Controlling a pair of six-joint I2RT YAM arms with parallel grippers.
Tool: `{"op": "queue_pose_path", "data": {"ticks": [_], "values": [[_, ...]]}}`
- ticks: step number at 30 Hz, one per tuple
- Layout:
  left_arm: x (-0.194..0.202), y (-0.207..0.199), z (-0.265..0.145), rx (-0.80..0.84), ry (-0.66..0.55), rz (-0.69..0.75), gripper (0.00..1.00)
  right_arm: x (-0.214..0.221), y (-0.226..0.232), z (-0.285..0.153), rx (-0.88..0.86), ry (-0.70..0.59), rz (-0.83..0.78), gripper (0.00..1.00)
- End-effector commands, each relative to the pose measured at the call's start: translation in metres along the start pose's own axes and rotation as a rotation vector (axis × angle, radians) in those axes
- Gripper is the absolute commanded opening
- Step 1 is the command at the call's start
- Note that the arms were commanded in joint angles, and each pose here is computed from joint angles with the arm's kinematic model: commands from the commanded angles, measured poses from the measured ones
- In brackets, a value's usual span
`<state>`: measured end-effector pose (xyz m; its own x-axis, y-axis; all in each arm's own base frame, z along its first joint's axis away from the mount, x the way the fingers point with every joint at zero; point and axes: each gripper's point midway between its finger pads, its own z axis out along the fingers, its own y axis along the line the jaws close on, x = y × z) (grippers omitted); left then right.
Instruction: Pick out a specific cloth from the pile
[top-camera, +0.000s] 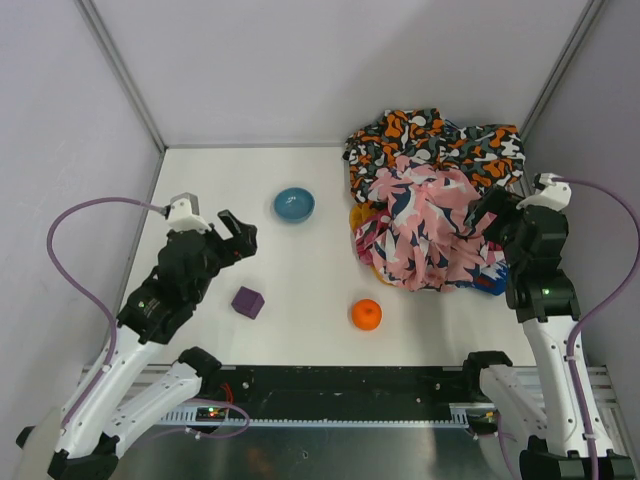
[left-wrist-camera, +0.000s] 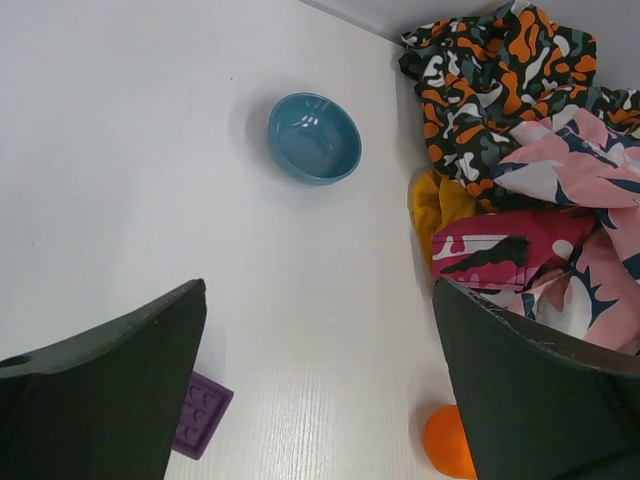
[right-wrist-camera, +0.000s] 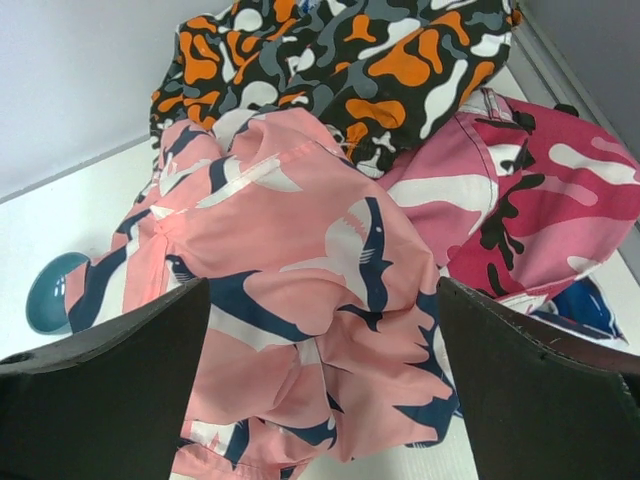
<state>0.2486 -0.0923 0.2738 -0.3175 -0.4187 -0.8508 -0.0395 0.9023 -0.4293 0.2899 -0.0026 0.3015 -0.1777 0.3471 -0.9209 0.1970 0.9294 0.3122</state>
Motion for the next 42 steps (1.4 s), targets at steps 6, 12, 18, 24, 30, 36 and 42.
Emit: {"op": "queue_pose_path", "data": {"ticks": [6, 12, 18, 24, 30, 36, 42], "values": [[0.016, -0.004, 0.005, 0.023, 0.054, -0.028, 1.00, -0.034, 0.066, -0.016, -0.369, -0.124, -0.070, 0.99], [0.029, -0.006, 0.009, 0.034, 0.102, -0.021, 1.00, -0.007, 0.130, -0.021, -0.602, -0.023, -0.191, 0.99], [0.037, -0.005, 0.013, 0.029, 0.128, -0.011, 1.00, 0.069, 0.147, 0.018, -0.344, 0.207, -0.356, 0.99], [0.043, -0.005, 0.017, 0.025, 0.152, -0.003, 1.00, 0.180, 0.143, 0.062, -0.157, 0.469, -0.551, 0.99], [0.048, -0.003, 0.019, 0.018, 0.168, -0.001, 1.00, 0.262, 0.110, 0.105, 0.041, 0.622, -0.789, 0.99], [0.049, -0.004, 0.020, 0.017, 0.169, -0.008, 1.00, 0.266, 0.085, 0.130, 0.260, 0.606, -0.914, 0.85], [0.051, -0.004, 0.025, 0.001, 0.184, -0.005, 1.00, 0.199, 0.120, 0.141, 0.115, 0.484, -0.685, 0.24]]}}
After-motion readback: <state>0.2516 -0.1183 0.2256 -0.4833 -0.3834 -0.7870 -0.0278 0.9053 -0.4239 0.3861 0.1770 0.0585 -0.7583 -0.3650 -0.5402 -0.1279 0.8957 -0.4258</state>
